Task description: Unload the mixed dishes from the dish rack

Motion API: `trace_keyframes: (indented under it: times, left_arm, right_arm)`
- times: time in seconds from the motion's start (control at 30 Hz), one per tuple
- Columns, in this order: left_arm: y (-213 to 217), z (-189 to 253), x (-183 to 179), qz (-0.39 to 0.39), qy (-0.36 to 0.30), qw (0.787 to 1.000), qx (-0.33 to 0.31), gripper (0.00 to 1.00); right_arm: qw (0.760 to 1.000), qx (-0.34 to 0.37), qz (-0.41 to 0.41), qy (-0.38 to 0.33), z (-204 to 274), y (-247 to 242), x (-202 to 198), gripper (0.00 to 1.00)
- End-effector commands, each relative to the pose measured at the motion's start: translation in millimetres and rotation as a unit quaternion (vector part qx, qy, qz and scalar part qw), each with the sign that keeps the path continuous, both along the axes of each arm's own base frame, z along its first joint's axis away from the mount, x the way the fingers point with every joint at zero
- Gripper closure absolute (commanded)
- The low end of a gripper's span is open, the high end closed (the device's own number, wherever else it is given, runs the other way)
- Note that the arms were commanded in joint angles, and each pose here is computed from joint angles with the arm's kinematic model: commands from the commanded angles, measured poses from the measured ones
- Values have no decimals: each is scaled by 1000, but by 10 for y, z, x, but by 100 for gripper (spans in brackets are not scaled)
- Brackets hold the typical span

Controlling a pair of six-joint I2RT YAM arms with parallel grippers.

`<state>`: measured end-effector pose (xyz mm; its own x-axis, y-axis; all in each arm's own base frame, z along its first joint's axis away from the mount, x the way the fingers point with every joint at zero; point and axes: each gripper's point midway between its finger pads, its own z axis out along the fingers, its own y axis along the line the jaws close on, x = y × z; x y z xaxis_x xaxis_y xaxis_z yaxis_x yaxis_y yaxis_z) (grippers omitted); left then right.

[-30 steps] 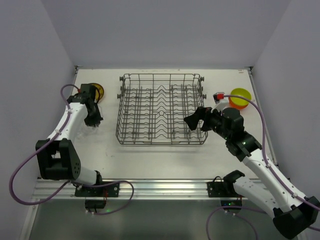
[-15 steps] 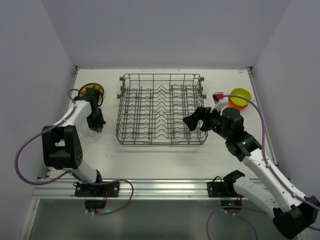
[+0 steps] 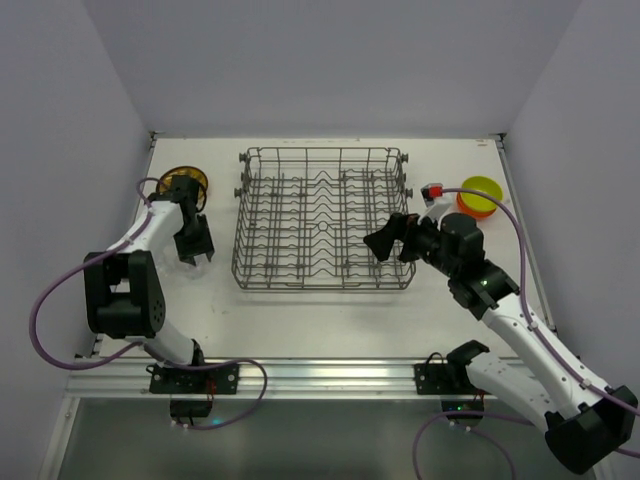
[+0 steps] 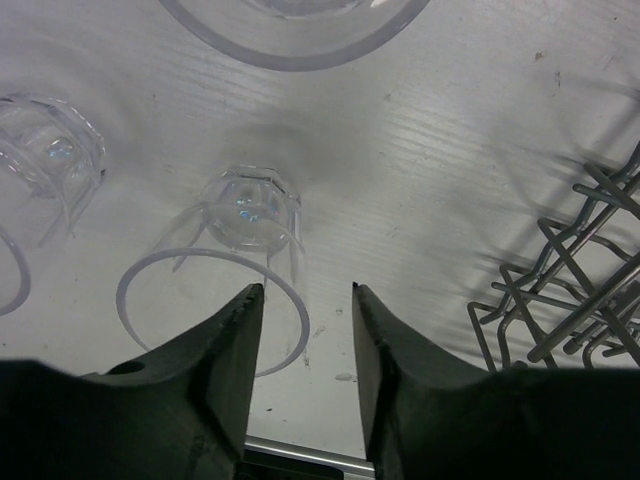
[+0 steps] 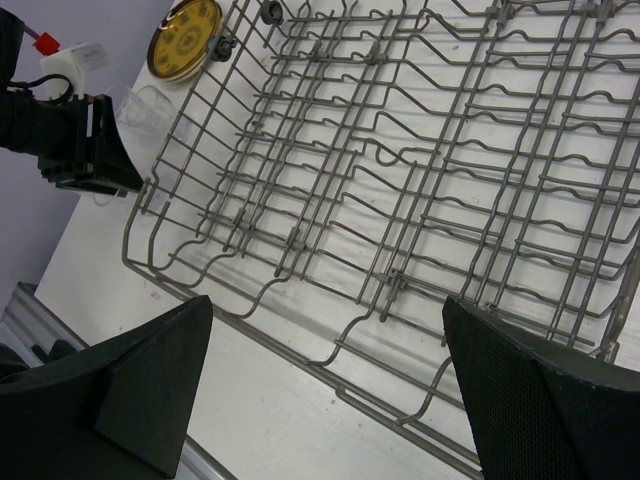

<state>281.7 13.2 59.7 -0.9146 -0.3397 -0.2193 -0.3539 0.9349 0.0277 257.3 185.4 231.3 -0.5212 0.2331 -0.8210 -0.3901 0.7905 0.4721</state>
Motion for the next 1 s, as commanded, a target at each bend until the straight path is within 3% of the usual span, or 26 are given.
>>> trace_keyframes:
  times: [0.0, 0.1, 0.17, 0.2, 0.4, 0.6, 0.97]
  left_arm:
    - [-15, 260, 121, -4, -49, 999, -6, 52]
    - [-86, 694, 187, -16, -117, 993, -14, 40]
    - [-243, 924, 201, -44, -154, 987, -9, 17]
    - [-271, 1043, 203, -48, -174, 984, 2, 0]
    - [-610, 1905, -51, -98, -340, 935, -12, 0]
    - [-461, 2344, -400, -87, -441, 893, -4, 0]
    - [-182, 2489, -720, -55, -500, 864, 41, 0]
  right_arm:
    - [1000, 8, 4, -12, 51, 30, 38, 1]
    - [1000, -2, 0, -16, 51, 3, 51, 1]
    - [1000, -10, -16, -23, 53, -62, 77, 1]
    - [999, -13, -21, -25, 53, -81, 83, 1]
    - [996, -29, -62, -62, 219, -287, 84, 1]
    - [986, -44, -145, -73, 518, -667, -12, 1]
    - [956, -123, -260, -65, 665, -1418, -418, 1]
